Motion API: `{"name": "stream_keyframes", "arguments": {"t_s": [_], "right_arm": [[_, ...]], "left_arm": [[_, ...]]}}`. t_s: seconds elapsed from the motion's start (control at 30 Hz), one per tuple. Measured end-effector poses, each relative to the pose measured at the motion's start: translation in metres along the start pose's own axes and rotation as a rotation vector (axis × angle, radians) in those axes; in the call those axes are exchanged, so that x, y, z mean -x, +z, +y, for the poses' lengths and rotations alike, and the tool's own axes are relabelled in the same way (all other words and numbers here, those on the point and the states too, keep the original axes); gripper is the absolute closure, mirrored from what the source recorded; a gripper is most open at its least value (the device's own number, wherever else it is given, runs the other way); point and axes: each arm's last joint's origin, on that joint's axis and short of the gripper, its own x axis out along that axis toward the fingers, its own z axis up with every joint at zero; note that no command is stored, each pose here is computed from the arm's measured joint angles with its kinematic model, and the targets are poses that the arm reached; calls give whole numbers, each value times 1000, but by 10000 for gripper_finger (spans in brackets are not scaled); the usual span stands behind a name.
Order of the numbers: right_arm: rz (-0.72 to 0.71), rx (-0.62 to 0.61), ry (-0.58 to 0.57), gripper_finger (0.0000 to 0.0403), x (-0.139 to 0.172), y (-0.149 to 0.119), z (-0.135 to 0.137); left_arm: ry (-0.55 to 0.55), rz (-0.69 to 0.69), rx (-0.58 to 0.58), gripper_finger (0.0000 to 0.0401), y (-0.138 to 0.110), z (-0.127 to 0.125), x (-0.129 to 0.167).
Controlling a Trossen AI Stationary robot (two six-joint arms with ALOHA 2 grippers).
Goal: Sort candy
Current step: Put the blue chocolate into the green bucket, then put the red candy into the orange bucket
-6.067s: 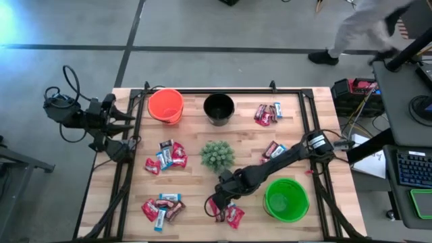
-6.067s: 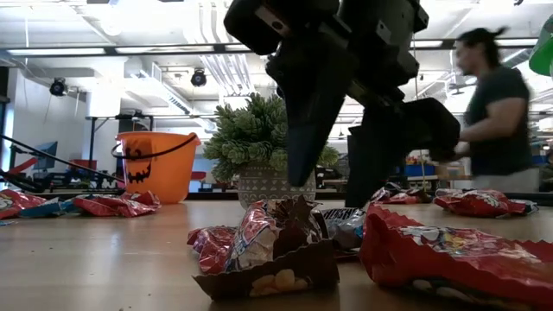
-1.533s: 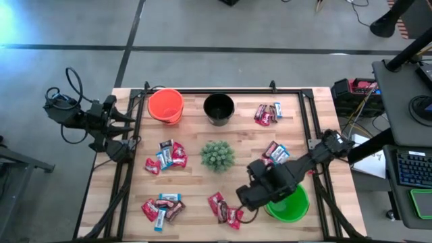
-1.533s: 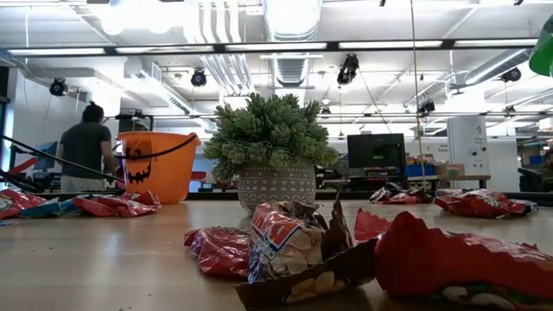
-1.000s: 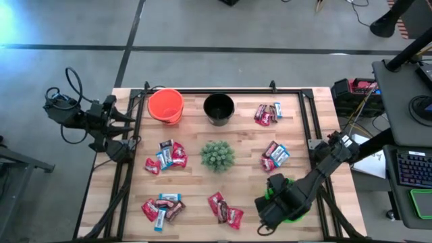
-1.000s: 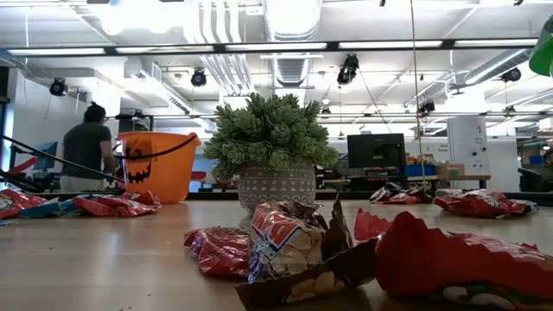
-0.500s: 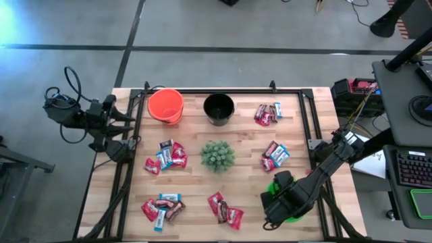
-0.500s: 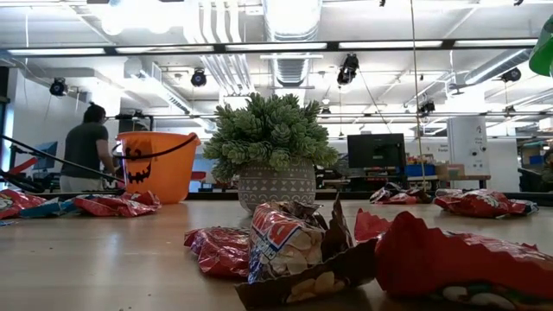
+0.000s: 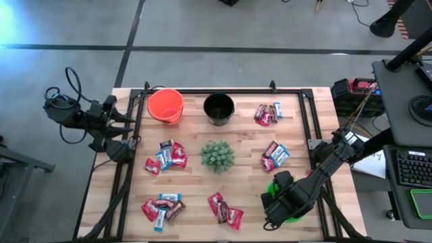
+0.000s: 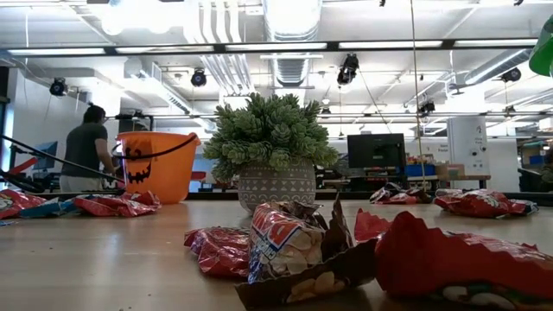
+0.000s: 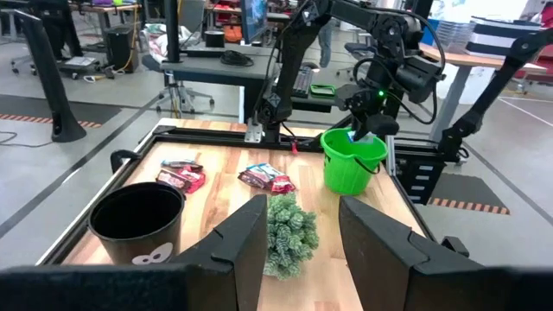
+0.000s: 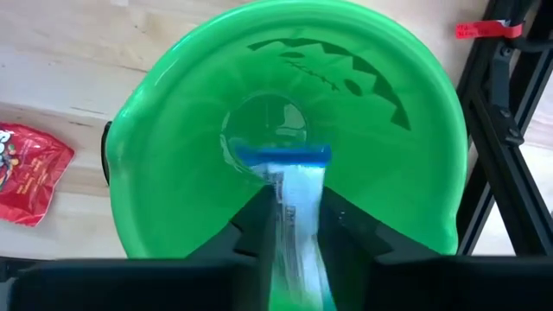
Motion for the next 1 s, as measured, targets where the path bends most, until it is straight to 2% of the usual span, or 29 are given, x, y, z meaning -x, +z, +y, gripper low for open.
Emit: {"name": "stream_keyframes", "arguments": {"t_s": [0.2,0.43,0.6,0.9,1.0], "right_arm": [[-6,0,3,281,0,0,0],[-11,-15,6,242,0,1,1],[-130,-49,71,228,1,10,5],[-325,4,148,225,10,51,17],[-361,47,158,225,17,67,16]], "left_arm": [[-7,2,0,267,0,0,0],[-9,-8,7,225,1,0,0],[-6,-8,7,212,1,0,0],[218,-32,48,231,0,-1,-10],[243,-19,60,232,-1,-5,-16]]}}
